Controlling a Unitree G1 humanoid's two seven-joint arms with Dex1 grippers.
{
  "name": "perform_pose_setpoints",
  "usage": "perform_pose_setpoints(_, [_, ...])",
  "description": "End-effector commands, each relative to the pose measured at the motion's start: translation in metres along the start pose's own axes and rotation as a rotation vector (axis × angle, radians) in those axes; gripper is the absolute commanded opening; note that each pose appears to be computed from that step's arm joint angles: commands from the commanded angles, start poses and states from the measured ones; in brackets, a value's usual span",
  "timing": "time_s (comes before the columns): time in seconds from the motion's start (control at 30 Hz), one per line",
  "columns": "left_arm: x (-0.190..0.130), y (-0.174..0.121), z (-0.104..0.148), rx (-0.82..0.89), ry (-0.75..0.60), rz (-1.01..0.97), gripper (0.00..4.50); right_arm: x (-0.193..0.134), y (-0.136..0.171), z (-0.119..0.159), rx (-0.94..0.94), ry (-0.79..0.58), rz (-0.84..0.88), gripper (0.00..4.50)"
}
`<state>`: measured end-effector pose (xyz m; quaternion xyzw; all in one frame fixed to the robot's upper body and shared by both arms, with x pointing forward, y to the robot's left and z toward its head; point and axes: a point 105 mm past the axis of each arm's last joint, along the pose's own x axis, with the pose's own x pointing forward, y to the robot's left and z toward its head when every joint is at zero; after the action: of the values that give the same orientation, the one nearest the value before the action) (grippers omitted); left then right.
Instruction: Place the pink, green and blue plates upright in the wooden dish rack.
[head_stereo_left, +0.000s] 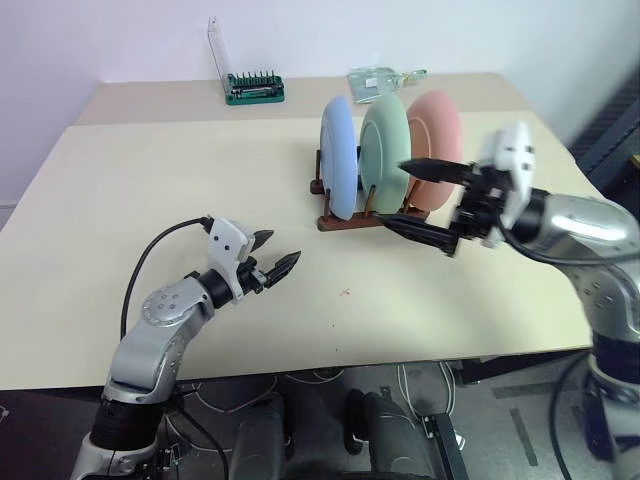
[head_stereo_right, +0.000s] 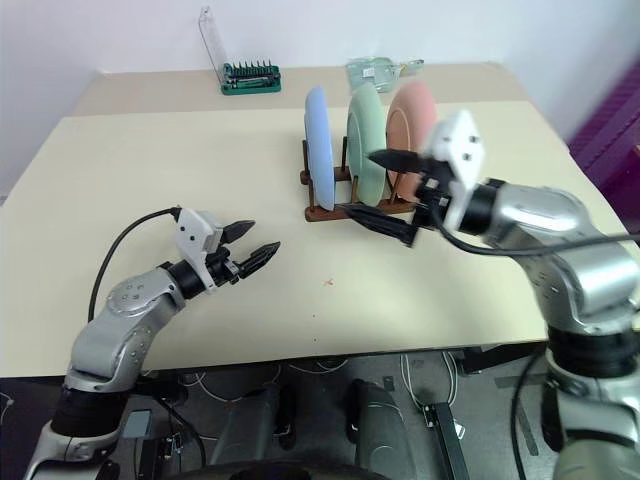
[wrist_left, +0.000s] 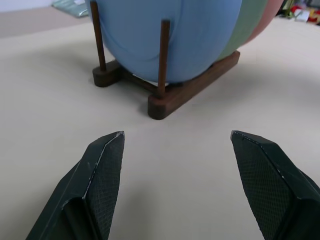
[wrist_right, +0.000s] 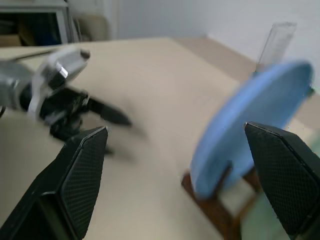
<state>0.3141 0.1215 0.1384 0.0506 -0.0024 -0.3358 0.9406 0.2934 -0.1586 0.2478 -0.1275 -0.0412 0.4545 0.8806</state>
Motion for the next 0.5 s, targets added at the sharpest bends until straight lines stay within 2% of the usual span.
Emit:
perform_pose_setpoints(0.03, [0.000,0.029,0.009,-0.003,-0.065,0.149,3.48,-0.042,-0.031,-0.037,0.042,0.105,-0.200,4.44])
perform_pose_setpoints(0.1, [0.003,0.036,0.008,-0.008,-0.072,0.183,3.48,-0.053,-0.037,-0.058,0.044,0.169,-0.243,4.44])
perform_pose_setpoints(0.2, [0.002,0.040,0.006,0.010,-0.065,0.188,3.48,-0.052,-0.040,-0.073,0.035,0.187,-0.268,4.44])
perform_pose_setpoints(0.4, [-0.006,0.039,0.000,0.027,-0.043,0.190,3.48,-0.045,-0.047,-0.082,0.038,0.156,-0.288,4.44])
perform_pose_setpoints(0.5, [-0.008,0.041,-0.012,0.038,-0.006,0.206,3.48,-0.041,-0.046,-0.087,0.045,0.154,-0.276,4.44])
